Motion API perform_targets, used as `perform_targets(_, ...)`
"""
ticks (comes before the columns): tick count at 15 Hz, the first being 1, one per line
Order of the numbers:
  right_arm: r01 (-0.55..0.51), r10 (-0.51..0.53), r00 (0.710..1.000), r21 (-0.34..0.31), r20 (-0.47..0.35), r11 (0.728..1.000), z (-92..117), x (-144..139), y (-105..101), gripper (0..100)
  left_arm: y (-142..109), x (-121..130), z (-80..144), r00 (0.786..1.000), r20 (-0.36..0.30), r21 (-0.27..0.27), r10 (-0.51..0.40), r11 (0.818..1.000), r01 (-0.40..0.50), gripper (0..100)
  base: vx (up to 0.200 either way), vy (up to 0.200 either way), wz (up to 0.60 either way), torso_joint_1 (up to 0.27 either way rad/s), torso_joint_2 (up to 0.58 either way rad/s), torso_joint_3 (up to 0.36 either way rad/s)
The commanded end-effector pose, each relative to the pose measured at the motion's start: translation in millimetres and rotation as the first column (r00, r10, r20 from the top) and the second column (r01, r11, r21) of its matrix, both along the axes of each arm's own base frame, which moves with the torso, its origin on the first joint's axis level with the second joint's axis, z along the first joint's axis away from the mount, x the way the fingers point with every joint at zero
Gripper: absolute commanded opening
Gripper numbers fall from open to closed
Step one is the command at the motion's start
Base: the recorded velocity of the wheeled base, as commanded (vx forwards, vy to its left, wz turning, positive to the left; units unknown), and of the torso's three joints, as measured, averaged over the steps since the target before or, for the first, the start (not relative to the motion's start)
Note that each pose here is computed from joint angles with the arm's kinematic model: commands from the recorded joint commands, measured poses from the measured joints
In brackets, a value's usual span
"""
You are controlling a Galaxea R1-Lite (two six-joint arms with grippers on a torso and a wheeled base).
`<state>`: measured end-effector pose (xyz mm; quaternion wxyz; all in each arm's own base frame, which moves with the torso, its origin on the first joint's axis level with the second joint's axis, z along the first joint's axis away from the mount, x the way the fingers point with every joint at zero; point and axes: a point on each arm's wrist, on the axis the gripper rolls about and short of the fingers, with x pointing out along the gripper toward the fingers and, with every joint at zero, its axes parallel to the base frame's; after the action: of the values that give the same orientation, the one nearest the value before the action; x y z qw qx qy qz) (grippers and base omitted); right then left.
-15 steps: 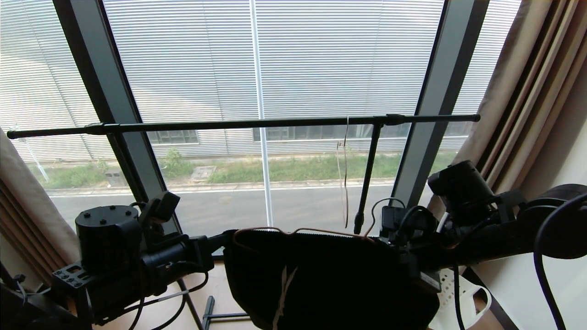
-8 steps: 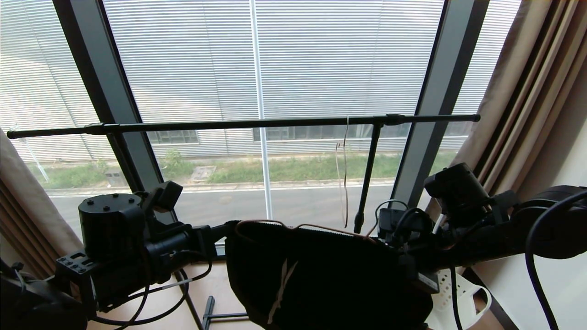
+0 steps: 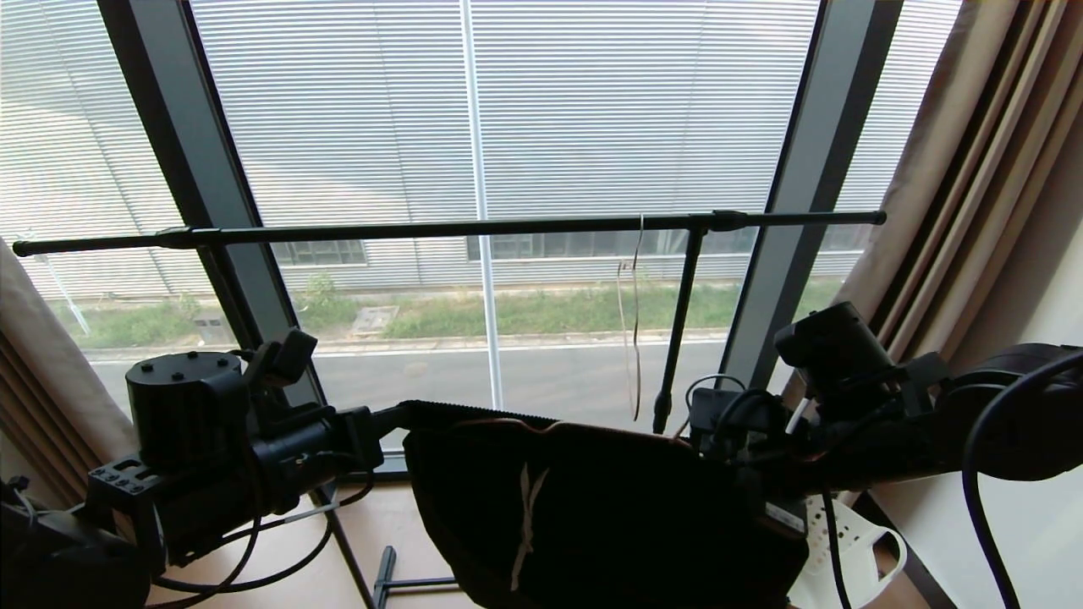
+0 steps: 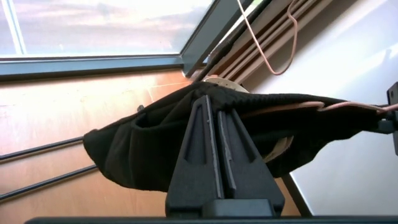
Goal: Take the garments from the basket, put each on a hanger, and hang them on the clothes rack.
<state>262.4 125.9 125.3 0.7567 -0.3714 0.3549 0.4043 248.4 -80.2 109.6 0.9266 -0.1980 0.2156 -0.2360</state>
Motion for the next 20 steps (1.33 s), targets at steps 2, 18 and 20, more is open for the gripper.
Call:
perform_targets(2,0.019,-0.016,0.999,-0.077,0.035,0.997,-1,-5,8,0,-10,-1,3,0.999,0.023,0.014,-0.041,0.999,0.041,0,0.000,0.000,0.00,0.000,0.00,0.000)
perform_targets(18,0.114,-0.109,0.991,-0.073,0.076,0.991,-10,0,27,0,-95,-11,88,0.964,-0.090,0.268,-0.251,0.926,0.266,0,0.000,0.000,0.00,0.000,0.00,0.000)
perform_targets(20,0.130,-0.124,0.989,-0.068,0.084,0.989,-8,-3,31,0,-110,-10,84,0.957,-0.113,0.288,-0.269,0.913,0.291,0,0.000,0.000,0.00,0.000,0.00,0.000)
